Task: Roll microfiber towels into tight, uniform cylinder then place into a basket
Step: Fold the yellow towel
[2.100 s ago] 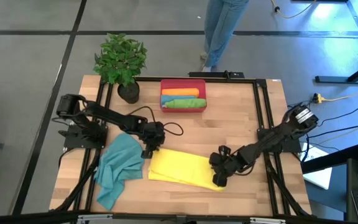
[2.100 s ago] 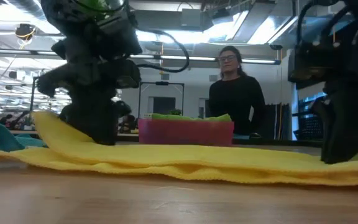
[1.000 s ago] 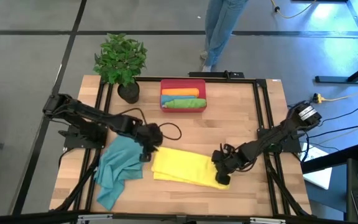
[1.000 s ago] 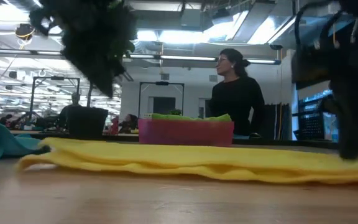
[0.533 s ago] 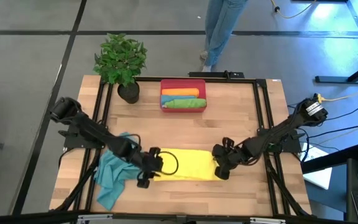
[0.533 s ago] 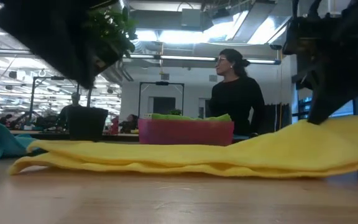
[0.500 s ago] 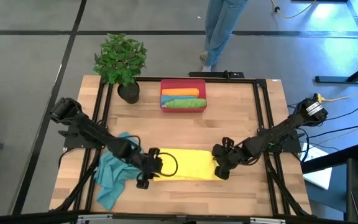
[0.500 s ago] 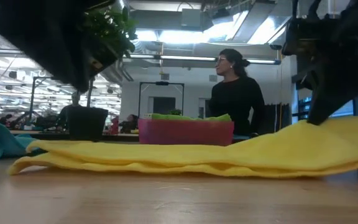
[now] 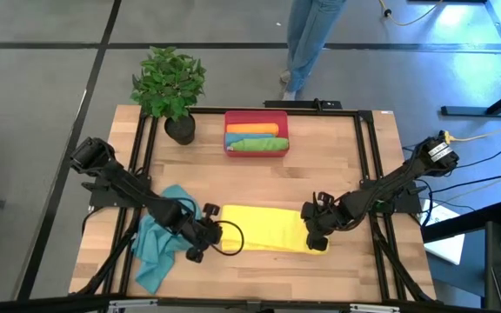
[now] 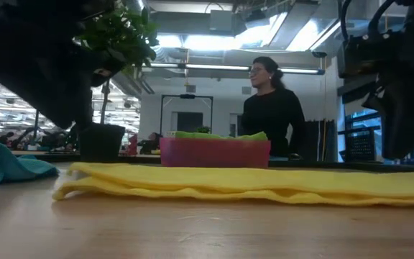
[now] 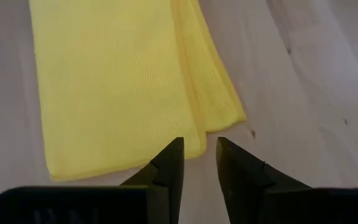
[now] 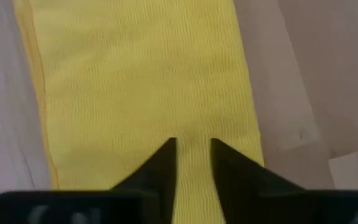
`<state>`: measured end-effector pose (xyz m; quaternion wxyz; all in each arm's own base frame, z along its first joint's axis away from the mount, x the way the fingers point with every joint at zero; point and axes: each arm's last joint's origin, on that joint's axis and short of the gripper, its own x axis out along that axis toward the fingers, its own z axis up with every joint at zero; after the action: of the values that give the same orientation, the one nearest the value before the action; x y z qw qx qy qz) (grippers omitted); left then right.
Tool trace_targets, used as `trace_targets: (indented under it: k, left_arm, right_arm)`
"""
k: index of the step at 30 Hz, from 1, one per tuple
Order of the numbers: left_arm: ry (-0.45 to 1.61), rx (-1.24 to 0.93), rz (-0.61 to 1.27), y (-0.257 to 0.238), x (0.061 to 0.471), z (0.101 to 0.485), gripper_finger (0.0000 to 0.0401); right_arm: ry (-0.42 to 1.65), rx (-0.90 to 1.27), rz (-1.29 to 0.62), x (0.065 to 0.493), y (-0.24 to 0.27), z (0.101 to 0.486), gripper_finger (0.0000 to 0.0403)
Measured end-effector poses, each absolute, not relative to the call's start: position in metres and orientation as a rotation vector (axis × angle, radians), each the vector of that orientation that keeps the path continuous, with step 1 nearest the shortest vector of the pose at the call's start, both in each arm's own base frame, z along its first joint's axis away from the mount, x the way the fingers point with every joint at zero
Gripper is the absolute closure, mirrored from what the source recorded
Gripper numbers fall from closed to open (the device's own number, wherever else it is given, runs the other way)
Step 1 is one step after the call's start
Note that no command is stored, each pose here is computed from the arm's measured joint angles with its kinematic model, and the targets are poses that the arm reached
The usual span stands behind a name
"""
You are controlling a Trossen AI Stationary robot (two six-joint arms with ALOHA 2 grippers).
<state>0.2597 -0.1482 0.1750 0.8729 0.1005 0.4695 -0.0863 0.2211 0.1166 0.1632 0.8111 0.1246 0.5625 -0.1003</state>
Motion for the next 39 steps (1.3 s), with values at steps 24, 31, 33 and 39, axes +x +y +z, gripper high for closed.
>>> trace_targets:
  k: [24,31,33,39]
  left_arm:
    - [0.944,0.421,-0.112,-0.146,0.254,0.169,0.0261]
    - [0.939,0.434,-0.131,-0.152,0.251,0.169,0.0261]
    - [0.941,0.437,-0.131,-0.153,0.252,0.166,0.0261]
    - [0.971,0.54,-0.188,-0.162,0.255,0.145,0.0261]
  right_arm:
    - [1.23,0.169,-0.08,0.21,0.165,0.217,0.0245]
    - [1.22,0.121,0.017,0.188,0.181,0.19,0.0246]
    - [1.203,0.122,0.051,0.183,0.185,0.182,0.0246]
    - [1.184,0.1,0.121,0.168,0.189,0.159,0.0246]
